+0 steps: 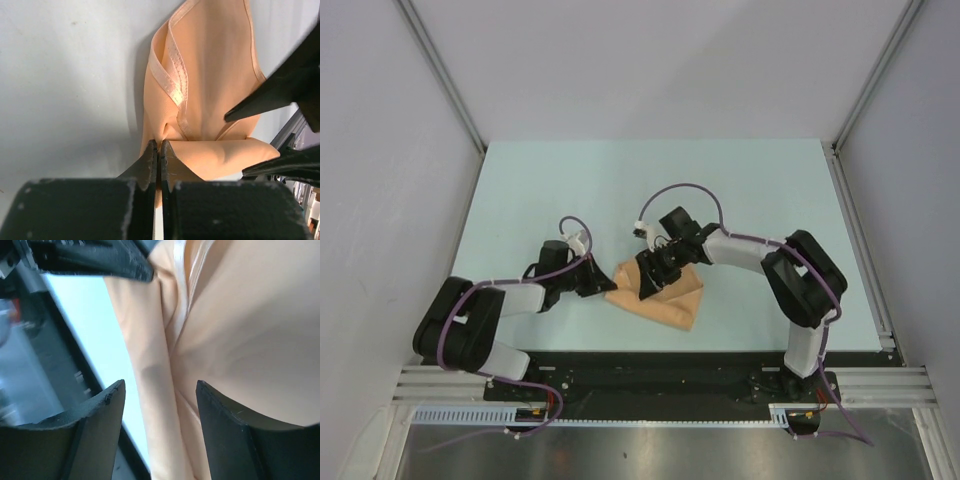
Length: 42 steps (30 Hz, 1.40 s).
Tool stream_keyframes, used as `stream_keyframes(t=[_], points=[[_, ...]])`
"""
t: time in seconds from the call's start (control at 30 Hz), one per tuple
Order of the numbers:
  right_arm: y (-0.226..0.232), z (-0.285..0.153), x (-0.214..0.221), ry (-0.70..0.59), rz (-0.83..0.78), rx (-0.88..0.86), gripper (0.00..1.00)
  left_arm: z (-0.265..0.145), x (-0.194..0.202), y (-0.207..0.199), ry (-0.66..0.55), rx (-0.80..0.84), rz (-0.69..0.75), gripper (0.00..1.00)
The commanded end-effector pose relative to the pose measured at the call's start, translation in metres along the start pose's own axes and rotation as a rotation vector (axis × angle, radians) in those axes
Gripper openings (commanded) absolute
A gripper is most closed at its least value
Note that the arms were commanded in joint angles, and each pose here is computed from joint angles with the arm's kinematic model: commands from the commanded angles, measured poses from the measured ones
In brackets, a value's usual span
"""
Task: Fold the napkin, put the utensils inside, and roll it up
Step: Roll the napkin with the utensil
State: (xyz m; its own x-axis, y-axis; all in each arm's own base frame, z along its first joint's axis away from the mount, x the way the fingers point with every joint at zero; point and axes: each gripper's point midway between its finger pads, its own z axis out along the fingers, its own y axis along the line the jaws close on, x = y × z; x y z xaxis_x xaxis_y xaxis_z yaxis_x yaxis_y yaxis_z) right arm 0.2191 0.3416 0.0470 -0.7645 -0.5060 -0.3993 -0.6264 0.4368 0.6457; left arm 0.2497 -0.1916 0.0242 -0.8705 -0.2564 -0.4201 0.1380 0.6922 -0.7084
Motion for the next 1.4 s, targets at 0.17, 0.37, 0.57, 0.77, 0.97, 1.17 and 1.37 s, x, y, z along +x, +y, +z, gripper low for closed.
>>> stream_keyframes(t=[0.17,0.37,0.57,0.77,0.97,1.17,1.37], points=[[0.013,-0.005,-0.02,-0.226,-0.421,0.561,0.64,0.005,-0.006,-0.002,0.049,-0.023,-0.007,0.0],[0.017,0.004,-0.012,-0.255,-0.544,0.661,0.64,0.007,-0.007,-0.001,0.059,-0.036,-0.013,0.0],[0.004,0.019,0.003,-0.193,-0.599,0.71,0.64,0.007,-0.007,-0.001,0.063,-0.037,-0.017,0.0],[-0.005,0.029,0.01,-0.149,-0.604,0.69,0.62,0.007,-0.009,-0.004,0.065,-0.025,-0.01,0.0],[-0.019,0.037,0.022,-0.084,-0.543,0.644,0.54,0.007,-0.016,-0.014,0.055,0.014,0.009,0.04],[-0.031,0.038,0.039,0.017,-0.401,0.524,0.38,-0.005,-0.044,-0.019,-0.046,-0.033,0.041,0.45],[-0.014,0.038,0.054,0.073,-0.182,0.22,0.26,-0.023,-0.056,-0.012,-0.137,-0.104,0.059,0.69]])
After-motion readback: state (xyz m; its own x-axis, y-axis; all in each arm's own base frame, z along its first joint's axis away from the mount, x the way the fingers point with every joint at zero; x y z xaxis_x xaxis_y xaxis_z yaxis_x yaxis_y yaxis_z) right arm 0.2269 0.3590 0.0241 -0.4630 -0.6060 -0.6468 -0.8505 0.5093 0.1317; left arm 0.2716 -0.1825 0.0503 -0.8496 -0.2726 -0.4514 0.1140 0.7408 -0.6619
